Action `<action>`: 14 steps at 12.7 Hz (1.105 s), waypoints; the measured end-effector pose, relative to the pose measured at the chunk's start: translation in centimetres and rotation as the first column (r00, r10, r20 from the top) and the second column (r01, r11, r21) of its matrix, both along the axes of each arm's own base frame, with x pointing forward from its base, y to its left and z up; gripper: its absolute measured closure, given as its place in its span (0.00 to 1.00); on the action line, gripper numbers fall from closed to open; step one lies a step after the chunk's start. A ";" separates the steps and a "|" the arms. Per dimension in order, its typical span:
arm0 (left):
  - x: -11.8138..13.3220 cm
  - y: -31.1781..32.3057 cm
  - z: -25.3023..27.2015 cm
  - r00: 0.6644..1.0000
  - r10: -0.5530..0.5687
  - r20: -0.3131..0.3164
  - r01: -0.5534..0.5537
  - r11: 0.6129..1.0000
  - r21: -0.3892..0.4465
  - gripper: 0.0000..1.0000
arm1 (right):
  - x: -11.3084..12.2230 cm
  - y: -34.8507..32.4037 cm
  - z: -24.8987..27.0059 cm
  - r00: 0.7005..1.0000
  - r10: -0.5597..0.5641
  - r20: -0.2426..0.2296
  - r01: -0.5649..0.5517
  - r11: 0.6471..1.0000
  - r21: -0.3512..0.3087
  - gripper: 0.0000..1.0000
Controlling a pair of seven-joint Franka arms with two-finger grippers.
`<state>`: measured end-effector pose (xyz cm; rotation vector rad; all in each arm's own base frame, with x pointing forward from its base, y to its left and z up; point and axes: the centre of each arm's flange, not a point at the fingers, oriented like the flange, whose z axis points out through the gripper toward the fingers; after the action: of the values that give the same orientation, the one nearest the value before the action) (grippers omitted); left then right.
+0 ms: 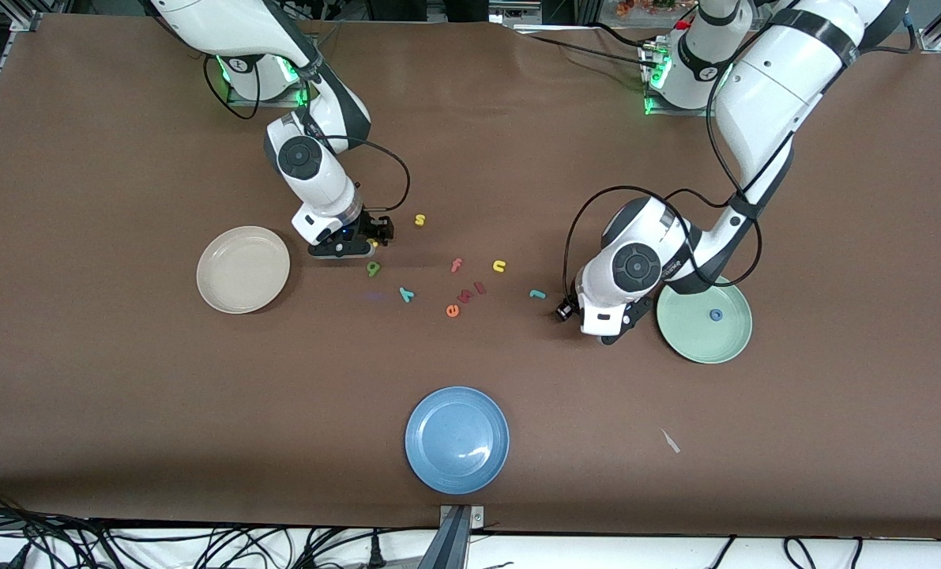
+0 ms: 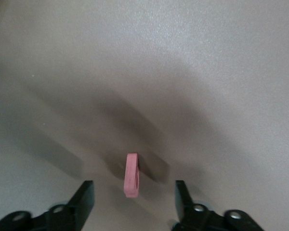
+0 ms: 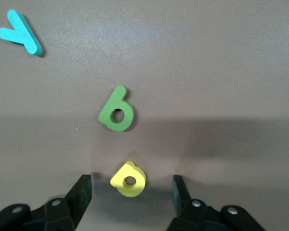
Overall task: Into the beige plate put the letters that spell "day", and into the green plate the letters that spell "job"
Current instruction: 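Grasp the pink d with the left gripper while the right gripper grasps yellow o, then drop the pink d on the green plate while the right gripper drops yellow o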
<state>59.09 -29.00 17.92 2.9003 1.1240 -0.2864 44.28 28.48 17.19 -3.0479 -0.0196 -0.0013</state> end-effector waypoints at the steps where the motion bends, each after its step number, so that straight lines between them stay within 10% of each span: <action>1: 0.0 0.0 -0.2 1.000 -0.008 0.003 0.008 1.000 0.006 0.37 | 0.0 0.0 0.0 1.000 0.006 0.002 -0.006 1.000 -0.002 0.33; 7: 0.0 0.1 -0.5 1.000 -0.020 0.005 0.020 1.000 0.010 0.93 | 0.1 -0.1 0.2 1.000 0.009 0.008 -0.009 1.000 -0.003 0.66; 14: 4.2 9.2 6.6 0.966 -0.257 0.027 0.256 0.966 0.032 0.93 | 0.4 0.1 0.7 1.000 0.017 0.016 -0.017 1.000 -0.003 0.69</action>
<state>63.24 -19.79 24.54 3.0637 0.7518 -0.2290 44.69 28.55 17.91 -3.0502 -0.0472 -0.0250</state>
